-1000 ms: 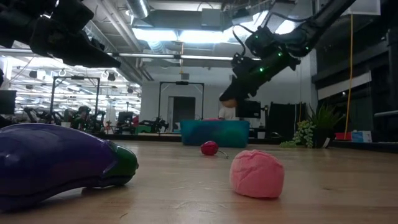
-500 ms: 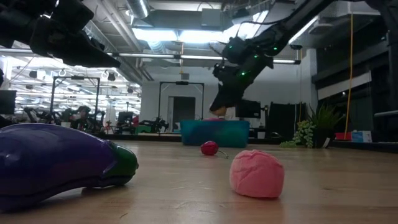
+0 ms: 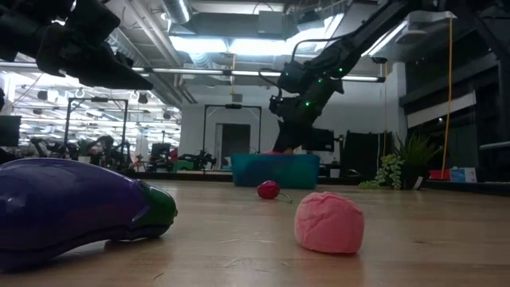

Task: Pick and placing Produce into tupperware
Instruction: Put the brown potato into the blue bin, then put the blue eggplant into the blue bin

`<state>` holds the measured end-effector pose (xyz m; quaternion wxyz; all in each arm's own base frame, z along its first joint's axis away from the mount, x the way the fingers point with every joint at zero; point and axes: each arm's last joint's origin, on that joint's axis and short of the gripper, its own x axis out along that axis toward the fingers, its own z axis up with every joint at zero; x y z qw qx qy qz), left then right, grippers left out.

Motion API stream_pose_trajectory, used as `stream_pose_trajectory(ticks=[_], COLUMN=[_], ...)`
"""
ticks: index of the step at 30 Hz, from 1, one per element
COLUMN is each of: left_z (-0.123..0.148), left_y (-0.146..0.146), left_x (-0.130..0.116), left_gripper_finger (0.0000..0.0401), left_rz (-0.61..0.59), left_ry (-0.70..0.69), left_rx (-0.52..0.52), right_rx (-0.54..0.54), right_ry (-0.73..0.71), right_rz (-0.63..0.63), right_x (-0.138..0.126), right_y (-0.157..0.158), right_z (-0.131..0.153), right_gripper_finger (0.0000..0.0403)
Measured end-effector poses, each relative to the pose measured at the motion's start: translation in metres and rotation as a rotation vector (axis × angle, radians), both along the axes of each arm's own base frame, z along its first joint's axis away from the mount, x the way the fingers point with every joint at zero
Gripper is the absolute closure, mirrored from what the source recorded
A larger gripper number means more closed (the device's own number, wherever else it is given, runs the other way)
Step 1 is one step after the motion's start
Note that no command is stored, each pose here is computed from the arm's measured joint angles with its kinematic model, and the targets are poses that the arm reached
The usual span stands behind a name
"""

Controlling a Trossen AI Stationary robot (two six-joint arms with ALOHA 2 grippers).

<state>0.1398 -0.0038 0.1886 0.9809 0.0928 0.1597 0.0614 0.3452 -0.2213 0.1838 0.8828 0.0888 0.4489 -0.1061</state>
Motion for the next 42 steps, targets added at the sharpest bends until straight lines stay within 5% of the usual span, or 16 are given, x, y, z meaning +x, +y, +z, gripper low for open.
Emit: stream_pose_trajectory(ticks=[17,24,30,42], left_z=[0.000,0.000,0.000,0.000], left_y=[0.000,0.000,0.000,0.000], left_x=[0.000,0.000,0.000,0.000], left_gripper_finger=[0.0351,0.0344,0.0345,0.0373], left_rz=[0.000,0.000,0.000,0.000], left_ry=[-0.001,-0.002,-0.002,-0.003], left_rx=[0.000,0.000,0.000,0.000], right_rx=[0.019,0.074,0.070,-0.024], right_ry=[0.013,0.009,0.009,-0.084], right_rz=[-0.001,-0.071,-0.066,-0.025], right_x=[-0.001,-0.001,-0.002,-0.023], right_y=[0.001,0.002,0.003,0.030], right_z=[-0.001,-0.001,0.000,0.063], right_gripper_finger=[0.0177,0.0050,0.0031,0.0028])
